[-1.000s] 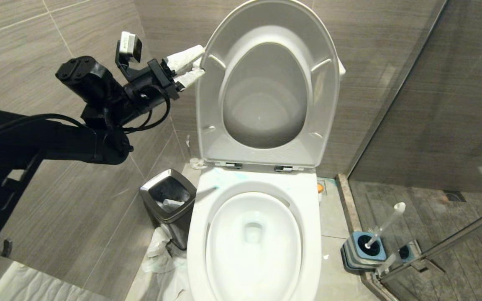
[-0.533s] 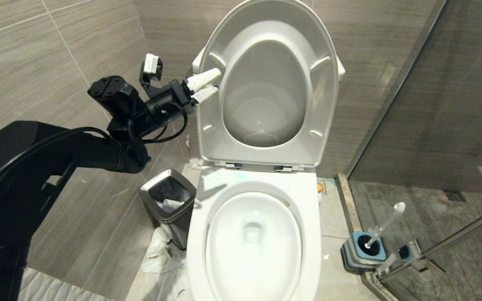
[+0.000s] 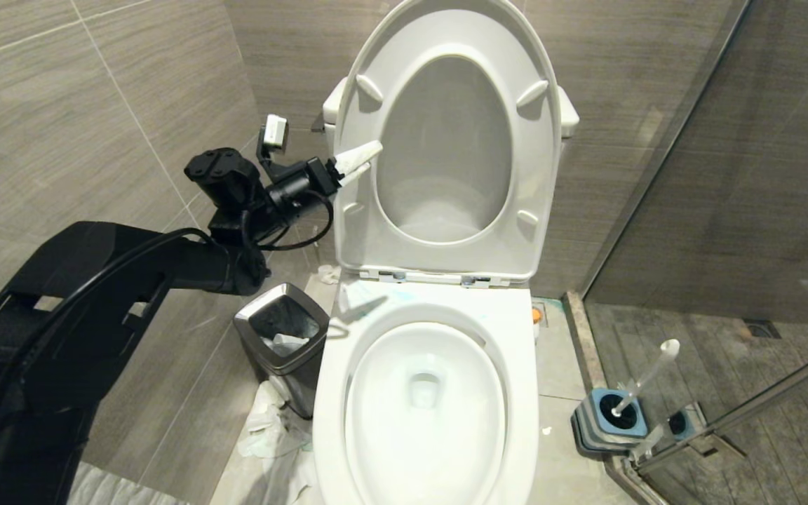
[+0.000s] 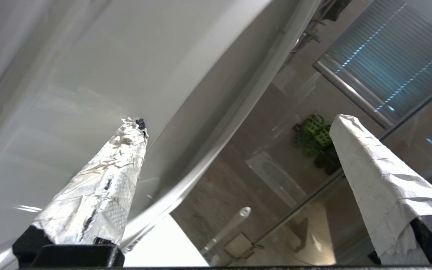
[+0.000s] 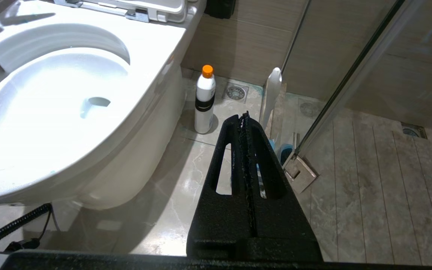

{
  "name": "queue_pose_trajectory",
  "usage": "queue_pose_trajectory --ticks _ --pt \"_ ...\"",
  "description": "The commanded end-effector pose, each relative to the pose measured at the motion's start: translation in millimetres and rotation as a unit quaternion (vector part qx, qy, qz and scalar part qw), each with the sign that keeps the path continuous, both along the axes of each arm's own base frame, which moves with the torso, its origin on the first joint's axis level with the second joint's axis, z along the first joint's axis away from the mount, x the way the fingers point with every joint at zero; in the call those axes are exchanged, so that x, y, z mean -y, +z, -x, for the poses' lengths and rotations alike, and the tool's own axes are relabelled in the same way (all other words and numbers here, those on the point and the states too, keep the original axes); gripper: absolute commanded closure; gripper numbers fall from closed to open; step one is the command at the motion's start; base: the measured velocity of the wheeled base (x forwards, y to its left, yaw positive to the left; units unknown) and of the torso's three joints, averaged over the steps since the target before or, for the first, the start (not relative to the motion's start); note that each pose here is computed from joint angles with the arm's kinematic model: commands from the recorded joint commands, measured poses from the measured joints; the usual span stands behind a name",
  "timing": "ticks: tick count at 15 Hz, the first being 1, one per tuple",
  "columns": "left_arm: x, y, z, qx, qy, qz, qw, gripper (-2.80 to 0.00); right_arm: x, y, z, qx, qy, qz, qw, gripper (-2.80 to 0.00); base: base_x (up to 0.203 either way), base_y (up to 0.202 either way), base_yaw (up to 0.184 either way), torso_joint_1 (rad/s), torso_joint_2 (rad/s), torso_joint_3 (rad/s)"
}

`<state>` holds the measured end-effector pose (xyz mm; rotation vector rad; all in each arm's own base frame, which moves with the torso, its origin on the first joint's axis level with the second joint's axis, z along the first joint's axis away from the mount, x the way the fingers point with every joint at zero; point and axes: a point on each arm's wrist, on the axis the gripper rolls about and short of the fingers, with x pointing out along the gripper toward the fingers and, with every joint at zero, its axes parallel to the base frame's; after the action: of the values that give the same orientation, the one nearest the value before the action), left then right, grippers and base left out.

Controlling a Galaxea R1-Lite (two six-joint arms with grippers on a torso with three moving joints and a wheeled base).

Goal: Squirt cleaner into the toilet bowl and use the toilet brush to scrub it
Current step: Use the left hand to lift the toilet lid slightly

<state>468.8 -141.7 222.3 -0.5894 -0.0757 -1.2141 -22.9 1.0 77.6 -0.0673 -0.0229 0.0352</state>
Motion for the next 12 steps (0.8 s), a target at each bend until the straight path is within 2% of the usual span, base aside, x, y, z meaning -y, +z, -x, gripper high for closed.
queue_pose_trajectory --ticks 1,8,12 --pt "3.3 -13.2 -11.0 0.001 0.002 0.000 1.0000 -2.80 0.0 -3.5 -0.9 -0.006 0.000 0.000 1.000 0.00 0.000 0.000 0.000 0.000 0.00 0.000" --pt "6.7 -42.9 -26.5 -0.022 0.005 -0.007 0.9997 -2.80 0.0 -3.4 -0.9 -0.005 0.000 0.000 1.000 0.00 0.000 0.000 0.000 0.000 0.00 0.000" --pt "6.8 -30.7 -21.2 -0.011 0.001 0.000 0.9999 -2.80 0.0 -3.4 -0.9 -0.005 0.000 0.000 1.000 0.00 0.000 0.000 0.000 0.000 0.00 0.000"
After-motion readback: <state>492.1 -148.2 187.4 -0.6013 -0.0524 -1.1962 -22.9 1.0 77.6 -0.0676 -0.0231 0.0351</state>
